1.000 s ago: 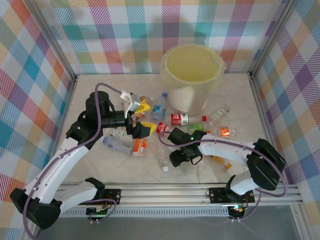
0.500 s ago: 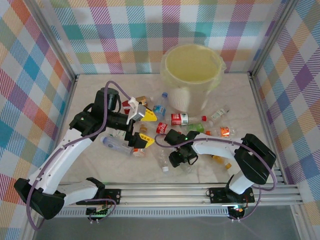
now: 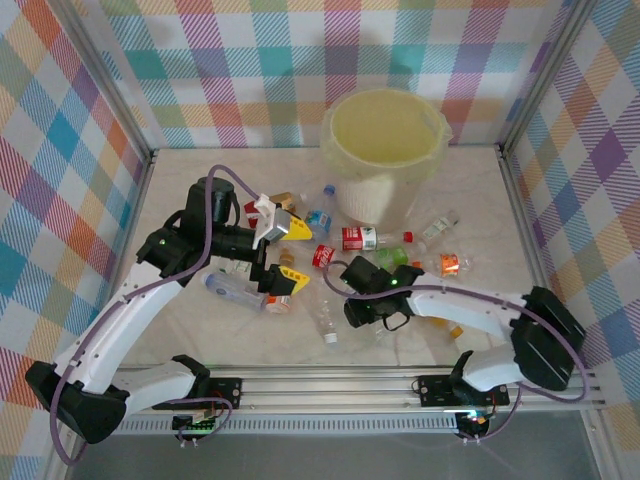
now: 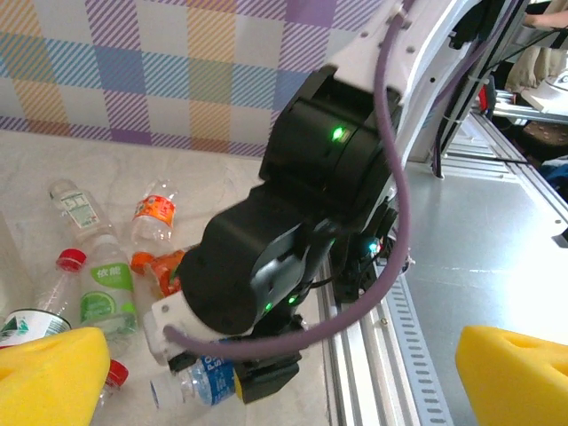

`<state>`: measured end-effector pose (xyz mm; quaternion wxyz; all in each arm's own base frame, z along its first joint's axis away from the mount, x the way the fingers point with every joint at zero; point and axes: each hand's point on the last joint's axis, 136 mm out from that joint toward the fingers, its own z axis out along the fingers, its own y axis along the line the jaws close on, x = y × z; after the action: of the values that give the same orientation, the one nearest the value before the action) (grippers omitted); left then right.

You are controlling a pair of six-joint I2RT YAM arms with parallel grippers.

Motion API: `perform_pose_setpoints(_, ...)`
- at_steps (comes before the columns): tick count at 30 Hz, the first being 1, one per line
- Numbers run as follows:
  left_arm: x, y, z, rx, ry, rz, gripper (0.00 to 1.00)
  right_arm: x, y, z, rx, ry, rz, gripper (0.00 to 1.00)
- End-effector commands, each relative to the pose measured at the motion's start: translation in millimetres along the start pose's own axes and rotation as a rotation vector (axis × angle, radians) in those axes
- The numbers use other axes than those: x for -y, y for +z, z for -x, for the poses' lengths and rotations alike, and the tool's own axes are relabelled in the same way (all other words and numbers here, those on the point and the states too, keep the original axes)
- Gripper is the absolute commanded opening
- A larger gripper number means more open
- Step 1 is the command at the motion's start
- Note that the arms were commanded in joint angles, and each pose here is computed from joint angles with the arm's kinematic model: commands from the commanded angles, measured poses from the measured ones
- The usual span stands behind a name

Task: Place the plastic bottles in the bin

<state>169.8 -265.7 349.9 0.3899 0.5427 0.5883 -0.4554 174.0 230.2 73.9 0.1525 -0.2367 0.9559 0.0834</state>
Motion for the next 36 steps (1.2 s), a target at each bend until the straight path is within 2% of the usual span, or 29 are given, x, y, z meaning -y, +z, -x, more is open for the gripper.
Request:
perform_pose_setpoints(1, 3, 1, 4, 0.021, 0.017, 0.013, 1.0, 3, -17, 6, 0.071, 0.036, 0.005, 0.48)
perform_pose_setpoints(11, -14, -11, 15, 0.102, 0.016, 0.188, 1.0, 6, -93, 57, 0.343, 0.076, 0.054, 0.47)
perform_pose_setpoints(18, -20, -28, 31, 0.213, 0.052, 0.325, 1.0, 6, -167, 109, 0.551, 0.063, 0.097, 0.47)
perform_pose_setpoints(26, -31, -43, 33, 0.282, 0.042, 0.461, 1.0, 15, -236, 174, 0.743, 0.049, 0.08, 0.46)
perform_pose_setpoints(36, -44, -46, 29, 0.286, 0.008, 0.52, 1.0, 52, -277, 256, 0.883, 0.113, -0.002, 0.45)
